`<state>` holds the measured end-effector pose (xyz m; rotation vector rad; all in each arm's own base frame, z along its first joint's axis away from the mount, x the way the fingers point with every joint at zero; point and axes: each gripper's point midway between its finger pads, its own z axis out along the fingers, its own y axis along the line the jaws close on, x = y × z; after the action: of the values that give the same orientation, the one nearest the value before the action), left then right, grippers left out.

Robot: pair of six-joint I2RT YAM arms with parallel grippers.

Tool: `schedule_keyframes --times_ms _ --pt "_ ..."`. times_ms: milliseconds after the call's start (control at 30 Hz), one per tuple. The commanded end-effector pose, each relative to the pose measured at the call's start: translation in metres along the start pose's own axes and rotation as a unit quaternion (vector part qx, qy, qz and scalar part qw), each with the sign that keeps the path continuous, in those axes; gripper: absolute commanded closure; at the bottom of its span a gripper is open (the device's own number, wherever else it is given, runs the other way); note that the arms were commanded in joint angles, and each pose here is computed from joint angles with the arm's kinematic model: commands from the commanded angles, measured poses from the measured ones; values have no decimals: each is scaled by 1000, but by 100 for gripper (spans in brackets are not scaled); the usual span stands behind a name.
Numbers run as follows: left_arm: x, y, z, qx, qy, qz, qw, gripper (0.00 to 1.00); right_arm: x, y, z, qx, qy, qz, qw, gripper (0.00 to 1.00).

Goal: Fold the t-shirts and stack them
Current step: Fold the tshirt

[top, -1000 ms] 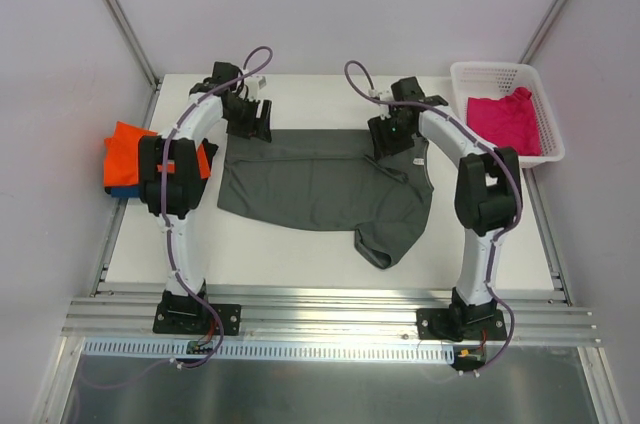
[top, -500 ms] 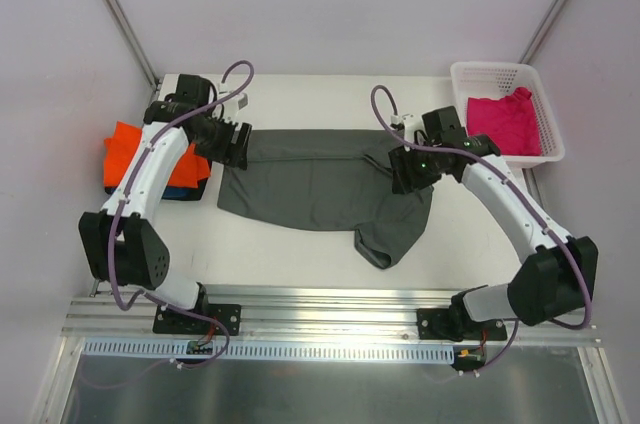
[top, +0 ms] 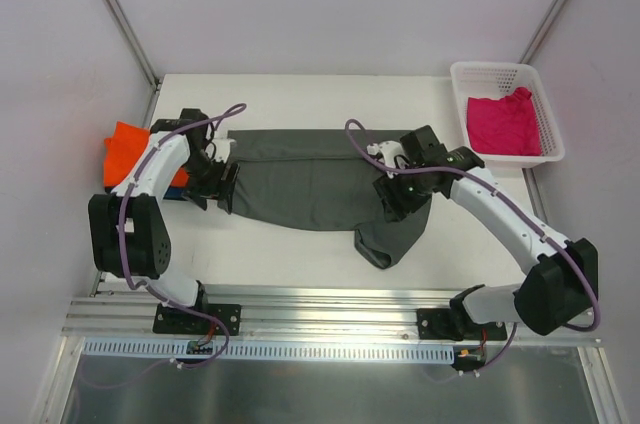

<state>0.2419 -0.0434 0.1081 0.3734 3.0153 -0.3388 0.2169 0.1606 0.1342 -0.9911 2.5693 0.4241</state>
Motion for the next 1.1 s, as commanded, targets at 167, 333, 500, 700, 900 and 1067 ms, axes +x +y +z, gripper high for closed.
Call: schedule_keyframes --times_ms 167,333,500,700,900,1067 --pt "-16 13 24 20 38 -51 998 35 -48 -4 27 -9 -6 -35 999 43" --pt "-30 16 44 37 49 -59 996 37 -65 -5 38 -14 3 -42 999 43" --pt "-31 19 54 38 60 -67 995 38 -78 -3 41 -24 1 -49 998 44" --pt "-36 35 65 36 57 -89 994 39 -61 -6 55 -20 23 -75 997 44" --pt "-44 35 76 48 59 -104 992 47 -39 8 73 -83 89 -69 990 44" --pt "-47 34 77 58 59 -100 992 84 -40 7 83 -92 112 -71 987 46"
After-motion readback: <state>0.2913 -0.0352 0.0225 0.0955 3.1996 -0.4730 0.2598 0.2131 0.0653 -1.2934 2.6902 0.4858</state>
